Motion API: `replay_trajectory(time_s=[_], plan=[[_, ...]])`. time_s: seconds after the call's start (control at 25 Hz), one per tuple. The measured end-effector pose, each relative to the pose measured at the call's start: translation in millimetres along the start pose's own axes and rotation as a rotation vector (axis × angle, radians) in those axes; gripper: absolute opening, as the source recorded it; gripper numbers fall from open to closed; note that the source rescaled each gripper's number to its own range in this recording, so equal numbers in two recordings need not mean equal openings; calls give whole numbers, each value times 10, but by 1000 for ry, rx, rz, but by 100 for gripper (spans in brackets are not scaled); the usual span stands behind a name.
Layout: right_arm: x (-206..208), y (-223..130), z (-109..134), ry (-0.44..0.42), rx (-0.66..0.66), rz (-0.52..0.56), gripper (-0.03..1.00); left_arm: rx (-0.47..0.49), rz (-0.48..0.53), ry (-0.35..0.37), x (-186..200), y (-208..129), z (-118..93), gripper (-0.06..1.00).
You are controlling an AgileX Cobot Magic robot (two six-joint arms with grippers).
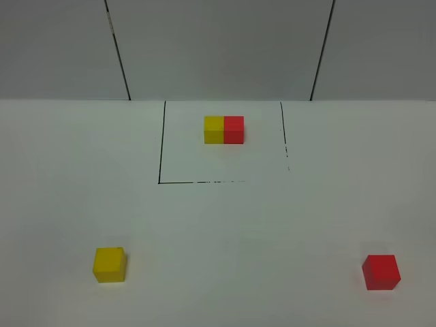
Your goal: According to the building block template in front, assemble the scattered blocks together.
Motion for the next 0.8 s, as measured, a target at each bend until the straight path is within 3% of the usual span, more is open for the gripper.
replay_trajectory(time_s=[0.8], plan=[[0, 0, 0, 0, -1, 0, 80, 0, 0, 0, 0, 0, 0, 91]])
Point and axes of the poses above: a point on each arm's last joint axis where the gripper is mounted, x pointing back along that axis away from the gripper, z along the wrist's bending axis when the last joint is at zero, y = z × x, the point moved 8 cm from there along -x, pointing out along that axis toward the gripper, and after that the axes turned 9 degrees about x, right-handed, at the moved point
